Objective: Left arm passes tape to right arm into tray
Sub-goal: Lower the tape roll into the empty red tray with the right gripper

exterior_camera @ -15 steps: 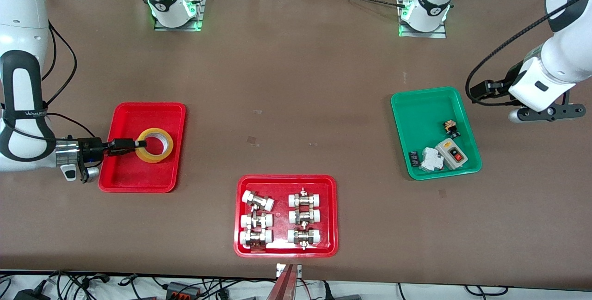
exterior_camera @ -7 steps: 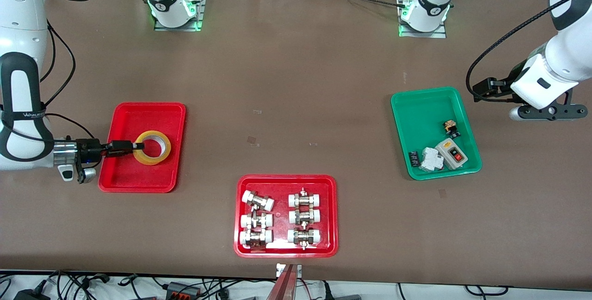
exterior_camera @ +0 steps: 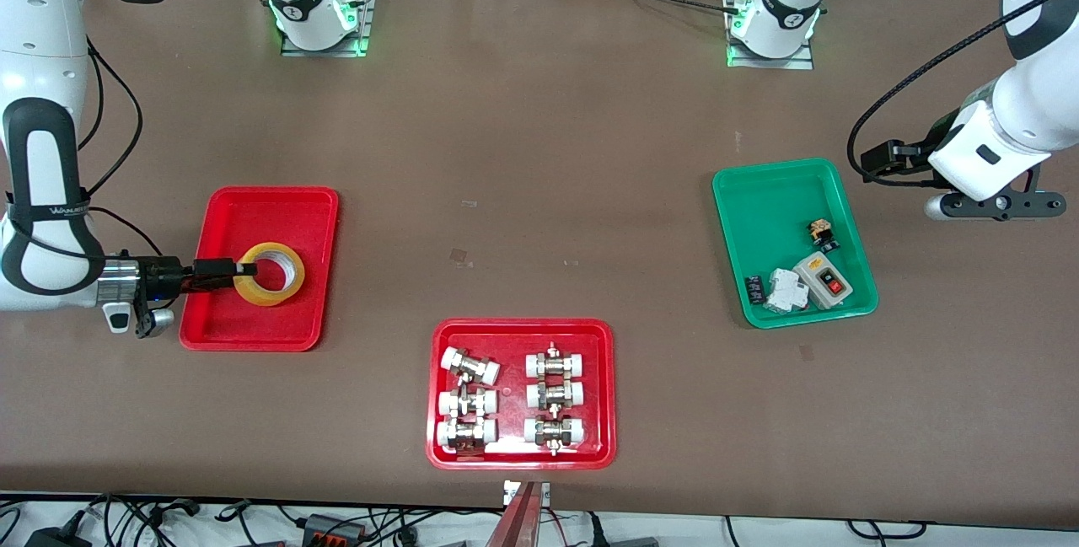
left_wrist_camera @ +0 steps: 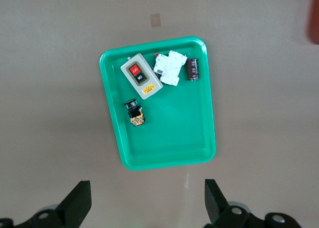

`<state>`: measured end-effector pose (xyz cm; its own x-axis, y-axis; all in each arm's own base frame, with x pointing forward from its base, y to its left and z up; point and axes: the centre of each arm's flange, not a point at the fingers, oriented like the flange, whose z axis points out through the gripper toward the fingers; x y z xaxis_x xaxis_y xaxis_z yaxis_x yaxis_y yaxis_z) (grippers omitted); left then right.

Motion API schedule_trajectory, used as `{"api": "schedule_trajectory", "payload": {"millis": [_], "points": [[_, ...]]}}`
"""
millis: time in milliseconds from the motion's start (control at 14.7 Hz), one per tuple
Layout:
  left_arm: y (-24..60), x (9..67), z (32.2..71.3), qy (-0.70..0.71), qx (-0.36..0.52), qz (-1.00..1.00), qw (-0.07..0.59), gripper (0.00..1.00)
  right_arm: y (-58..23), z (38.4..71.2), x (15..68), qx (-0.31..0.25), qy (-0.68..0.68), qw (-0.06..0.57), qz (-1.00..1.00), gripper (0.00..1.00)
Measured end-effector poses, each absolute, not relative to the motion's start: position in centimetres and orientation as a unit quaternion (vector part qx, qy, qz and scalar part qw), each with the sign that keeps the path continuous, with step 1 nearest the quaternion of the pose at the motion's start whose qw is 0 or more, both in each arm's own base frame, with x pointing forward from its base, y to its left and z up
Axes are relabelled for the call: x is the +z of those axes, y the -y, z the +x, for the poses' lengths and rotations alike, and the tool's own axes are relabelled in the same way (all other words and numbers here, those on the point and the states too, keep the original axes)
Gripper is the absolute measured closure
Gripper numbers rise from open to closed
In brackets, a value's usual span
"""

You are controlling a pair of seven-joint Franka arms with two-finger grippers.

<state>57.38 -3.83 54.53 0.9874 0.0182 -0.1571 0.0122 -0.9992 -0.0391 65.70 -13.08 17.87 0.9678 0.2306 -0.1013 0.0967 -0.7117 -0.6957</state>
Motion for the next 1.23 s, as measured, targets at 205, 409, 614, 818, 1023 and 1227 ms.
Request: {"api": "schedule_trajectory", "payload": {"millis": [205,409,614,818,1023,1227], "points": [[3.7,54.5,57.4,0.008,0.081,-0.997,0.019,0.00,12.8,65.9,18.0,0.091,0.094,0.365,-0.922,0.00],[3.6,54.5,57.3,0.008,0.081,-0.996,0.019,0.00,12.7,65.9,18.1,0.091,0.096,0.365,-0.922,0.00],[3.5,54.5,57.3,0.009,0.083,-0.996,0.019,0.00,12.8,66.0,18.1,0.086,0.101,0.363,-0.922,0.00],[3.2,54.5,57.3,0.011,0.083,-0.996,0.019,0.00,13.0,66.4,18.1,0.063,0.127,0.354,-0.924,0.00],[3.3,54.6,57.3,0.011,0.082,-0.996,0.019,0.00,12.7,66.7,18.1,0.058,0.148,0.333,-0.929,0.00],[3.3,54.7,57.4,0.011,0.081,-0.997,0.019,0.00,11.7,67.1,18.1,0.064,0.170,0.304,-0.935,0.00]]}}
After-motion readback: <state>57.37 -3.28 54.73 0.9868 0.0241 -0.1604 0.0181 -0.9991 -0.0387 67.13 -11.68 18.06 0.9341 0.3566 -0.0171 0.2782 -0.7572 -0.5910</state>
